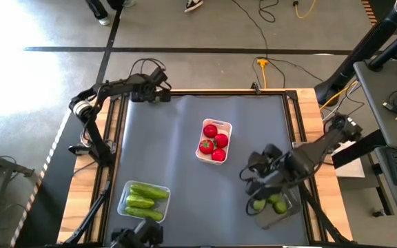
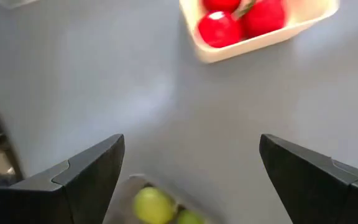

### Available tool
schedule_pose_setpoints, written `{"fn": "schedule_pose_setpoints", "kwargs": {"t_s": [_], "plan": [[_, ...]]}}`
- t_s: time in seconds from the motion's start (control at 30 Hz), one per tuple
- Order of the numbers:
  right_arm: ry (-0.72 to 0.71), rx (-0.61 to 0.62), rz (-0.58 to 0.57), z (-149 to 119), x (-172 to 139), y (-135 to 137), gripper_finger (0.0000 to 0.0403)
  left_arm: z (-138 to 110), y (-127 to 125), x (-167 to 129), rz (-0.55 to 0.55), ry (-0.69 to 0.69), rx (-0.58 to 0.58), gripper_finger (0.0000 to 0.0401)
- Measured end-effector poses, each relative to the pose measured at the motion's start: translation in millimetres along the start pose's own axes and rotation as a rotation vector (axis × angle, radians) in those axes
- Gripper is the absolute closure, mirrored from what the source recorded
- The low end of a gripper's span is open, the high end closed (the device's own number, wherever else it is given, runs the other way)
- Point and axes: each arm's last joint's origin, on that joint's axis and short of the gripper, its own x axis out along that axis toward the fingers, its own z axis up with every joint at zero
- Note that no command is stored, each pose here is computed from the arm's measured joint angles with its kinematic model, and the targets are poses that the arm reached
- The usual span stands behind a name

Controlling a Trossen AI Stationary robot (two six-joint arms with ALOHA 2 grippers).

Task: Sort produce into baskets
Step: Put the lime into the black transparent bin

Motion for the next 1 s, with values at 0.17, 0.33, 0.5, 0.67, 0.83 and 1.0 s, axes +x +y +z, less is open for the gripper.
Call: {"fn": "schedule_pose_setpoints", "kwargs": {"t_s": [0.17, 0.33, 0.5, 0.67, 0.83, 1.0], "plan": [[-0.039, 0.01, -0.066, 10.3, -5.4, -23.3, 0.0037, -0.2, 7.0, 10.4, 0.022, 0.018, -0.019, 0.0088], [-0.061, -0.013, -0.125, 22.9, -2.9, -38.1, 0.0037, 1.7, 11.5, 22.4, 0.031, 0.022, -0.024, 0.0088], [-0.054, -0.028, -0.14, 36.9, 1.7, -49.6, 0.0037, 6.8, 8.8, 27.2, 0.004, -0.018, -0.022, 0.0088], [-0.063, -0.043, -0.116, 45.7, 4.6, -52.6, 0.0037, 7.3, 7.7, 35.2, 0.003, -0.014, -0.002, 0.0088], [-0.058, -0.049, -0.115, 49.1, 6.0, -55.5, 0.0037, 4.4, 5.3, 40.5, -0.013, 0.018, 0.006, 0.0088], [-0.069, -0.058, -0.111, 53.5, 7.4, -57.5, 0.0037, 1.6, 0.0, 39.4, -0.024, 0.01, 0.01, 0.0096]]}}
